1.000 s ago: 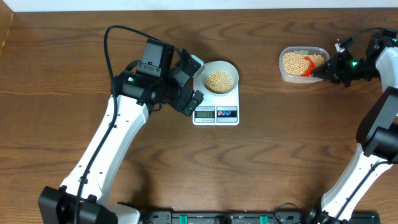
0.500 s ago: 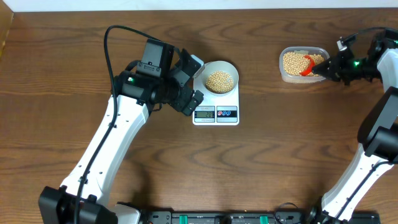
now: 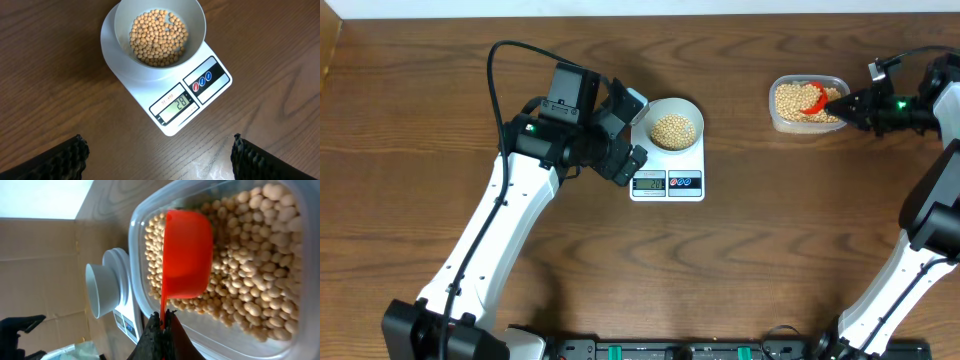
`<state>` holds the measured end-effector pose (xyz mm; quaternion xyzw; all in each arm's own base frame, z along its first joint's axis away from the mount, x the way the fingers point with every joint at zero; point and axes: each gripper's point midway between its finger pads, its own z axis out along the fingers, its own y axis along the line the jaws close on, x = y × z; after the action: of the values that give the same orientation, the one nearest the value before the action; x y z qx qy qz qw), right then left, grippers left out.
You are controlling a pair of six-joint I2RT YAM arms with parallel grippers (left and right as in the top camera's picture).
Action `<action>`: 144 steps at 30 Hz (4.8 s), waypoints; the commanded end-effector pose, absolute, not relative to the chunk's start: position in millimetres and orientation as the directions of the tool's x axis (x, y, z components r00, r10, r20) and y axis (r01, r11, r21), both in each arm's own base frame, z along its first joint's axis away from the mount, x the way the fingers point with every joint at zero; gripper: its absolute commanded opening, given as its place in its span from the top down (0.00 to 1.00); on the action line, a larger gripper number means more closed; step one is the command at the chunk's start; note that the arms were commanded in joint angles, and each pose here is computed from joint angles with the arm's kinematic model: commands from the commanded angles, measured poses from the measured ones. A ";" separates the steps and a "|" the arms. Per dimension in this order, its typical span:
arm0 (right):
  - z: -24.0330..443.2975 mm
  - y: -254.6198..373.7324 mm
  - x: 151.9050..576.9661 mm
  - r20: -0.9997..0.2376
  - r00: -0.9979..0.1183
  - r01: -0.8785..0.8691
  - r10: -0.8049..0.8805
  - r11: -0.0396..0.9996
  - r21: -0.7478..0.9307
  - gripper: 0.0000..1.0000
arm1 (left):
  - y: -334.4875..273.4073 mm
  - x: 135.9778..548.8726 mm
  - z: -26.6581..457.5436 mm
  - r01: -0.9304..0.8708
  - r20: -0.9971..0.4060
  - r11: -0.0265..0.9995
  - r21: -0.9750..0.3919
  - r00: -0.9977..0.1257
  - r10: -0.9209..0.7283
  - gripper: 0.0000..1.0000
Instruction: Scoop item into bowl and weigh 50g on scale
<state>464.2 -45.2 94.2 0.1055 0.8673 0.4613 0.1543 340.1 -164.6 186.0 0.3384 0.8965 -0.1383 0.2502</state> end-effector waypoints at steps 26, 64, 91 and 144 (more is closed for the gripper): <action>124.9 -50.2 466.4 -0.254 -0.898 -0.098 0.359 0.400 0.911 0.99 | -166.3 338.7 179.8 0.675 -0.532 0.731 -0.101 -0.658 0.534 0.07; 152.8 -56.9 467.5 -0.273 -0.867 -0.170 0.416 0.268 0.948 0.99 | -166.3 338.7 179.8 0.675 -0.532 0.731 -0.101 -0.658 0.534 0.07; 163.2 -9.5 471.2 -0.264 -0.900 -0.208 0.346 0.192 0.959 0.99 | -166.3 338.7 179.8 0.675 -0.532 0.731 -0.101 -0.658 0.534 0.07; 182.4 180.5 423.8 -0.352 -0.929 -0.370 -0.115 0.305 0.877 0.99 | -166.3 338.7 179.8 0.675 -0.532 0.731 -0.101 -0.658 0.534 0.07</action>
<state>430.3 169.9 173.3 -0.1333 0.8006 0.5738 0.1098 340.1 -164.6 186.0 0.3384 0.8965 -0.1383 0.2502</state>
